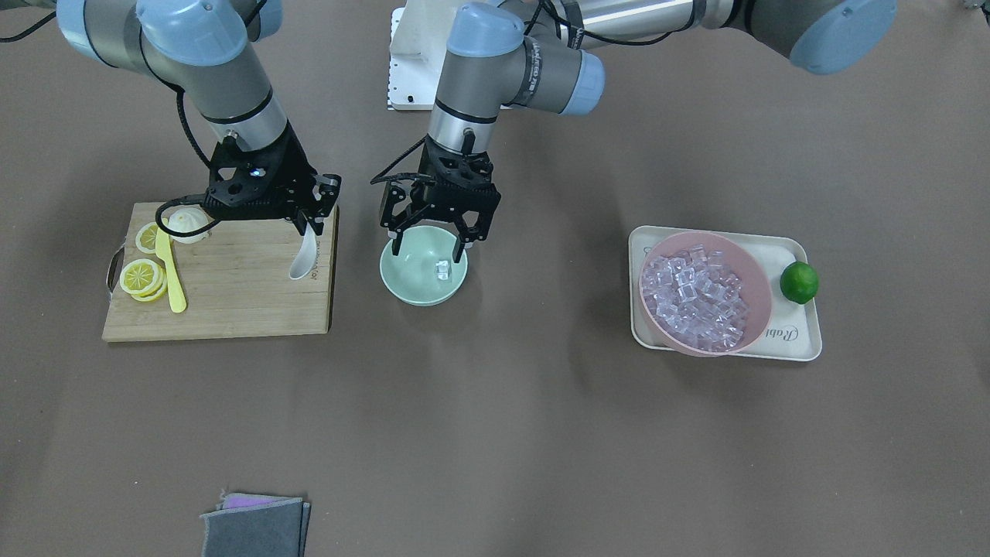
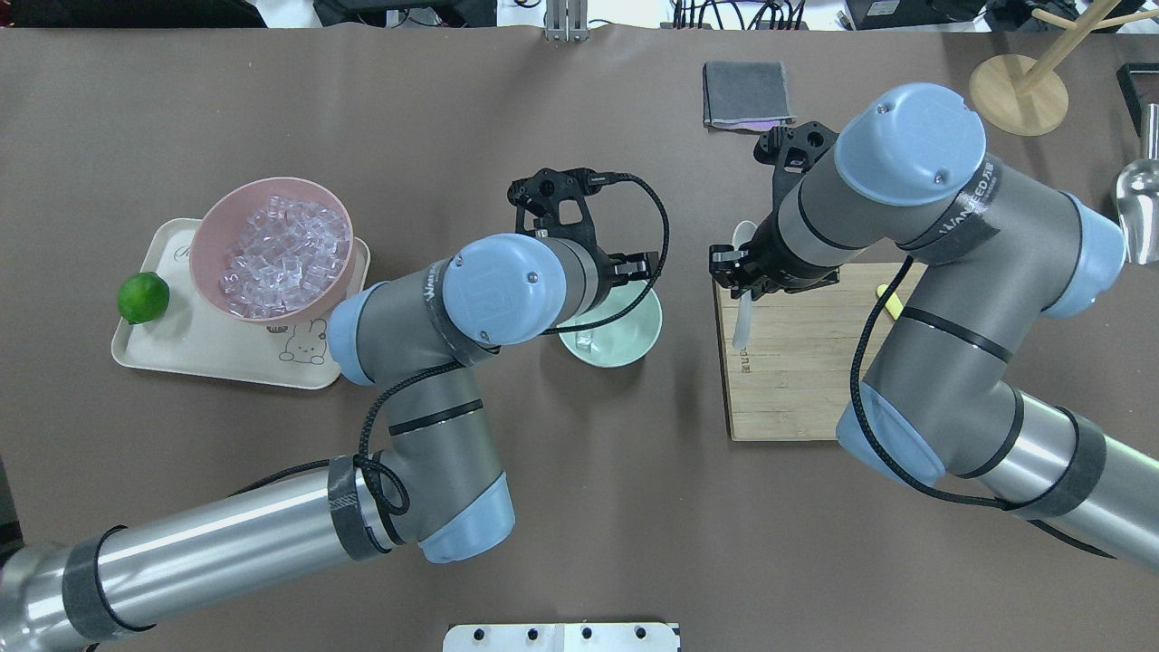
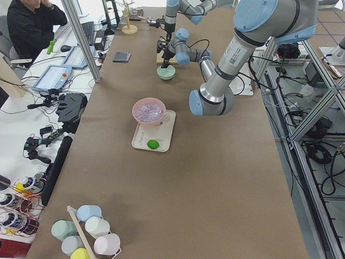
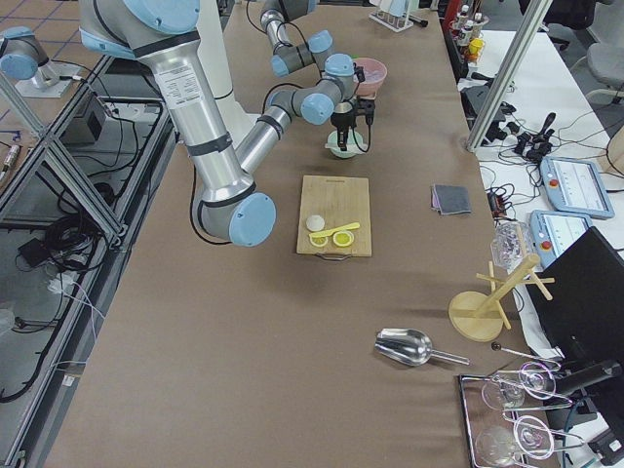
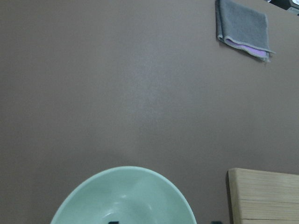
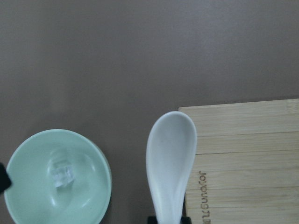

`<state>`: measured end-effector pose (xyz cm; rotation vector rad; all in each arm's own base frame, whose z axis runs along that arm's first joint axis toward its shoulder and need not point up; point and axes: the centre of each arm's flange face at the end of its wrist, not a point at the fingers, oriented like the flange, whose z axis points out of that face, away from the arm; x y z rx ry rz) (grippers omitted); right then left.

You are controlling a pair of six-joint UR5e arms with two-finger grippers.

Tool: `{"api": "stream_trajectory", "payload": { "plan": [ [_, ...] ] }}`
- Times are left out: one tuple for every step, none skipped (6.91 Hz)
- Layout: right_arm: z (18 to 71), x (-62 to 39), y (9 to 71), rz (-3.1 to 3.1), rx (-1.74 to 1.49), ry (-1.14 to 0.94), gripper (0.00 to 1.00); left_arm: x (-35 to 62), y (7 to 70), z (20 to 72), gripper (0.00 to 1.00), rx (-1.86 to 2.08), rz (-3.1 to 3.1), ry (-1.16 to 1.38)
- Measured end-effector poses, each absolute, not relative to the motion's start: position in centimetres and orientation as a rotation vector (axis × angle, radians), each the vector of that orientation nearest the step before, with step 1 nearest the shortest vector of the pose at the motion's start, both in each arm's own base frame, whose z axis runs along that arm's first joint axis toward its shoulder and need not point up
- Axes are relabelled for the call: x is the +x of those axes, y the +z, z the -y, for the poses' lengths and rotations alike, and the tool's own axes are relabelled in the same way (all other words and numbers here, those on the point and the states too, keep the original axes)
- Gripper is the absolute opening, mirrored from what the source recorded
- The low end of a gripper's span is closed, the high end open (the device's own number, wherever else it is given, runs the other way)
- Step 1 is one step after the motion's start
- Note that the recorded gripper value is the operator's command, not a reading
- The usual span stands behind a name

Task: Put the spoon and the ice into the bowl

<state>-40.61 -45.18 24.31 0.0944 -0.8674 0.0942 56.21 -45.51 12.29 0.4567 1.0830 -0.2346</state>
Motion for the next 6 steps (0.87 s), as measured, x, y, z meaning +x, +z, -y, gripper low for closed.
{"api": "stream_trajectory", "payload": {
  "plan": [
    [45.0,-42.5,23.3,0.868,0.096,0.077,0.00,50.7,13.7,47.7,0.98,0.476,-1.059,-0.182],
    [45.0,-44.8,22.7,0.854,0.095,0.062,0.00,45.2,14.9,50.0,0.98,0.514,-1.040,-0.130],
    [44.9,-47.4,22.4,0.835,0.091,0.047,0.00,40.3,15.9,52.1,0.98,0.546,-1.025,-0.096],
    [44.5,-49.6,22.2,0.820,0.088,0.031,0.00,35.0,17.1,54.4,0.98,0.558,-1.015,-0.089],
    [43.8,-51.1,21.8,0.817,0.084,0.016,0.00,28.5,19.5,56.9,0.98,0.552,-1.000,-0.062],
    [43.0,-52.3,21.2,0.820,0.080,0.003,0.00,21.9,22.5,58.5,0.98,0.547,-0.985,-0.011]
  ]
}}
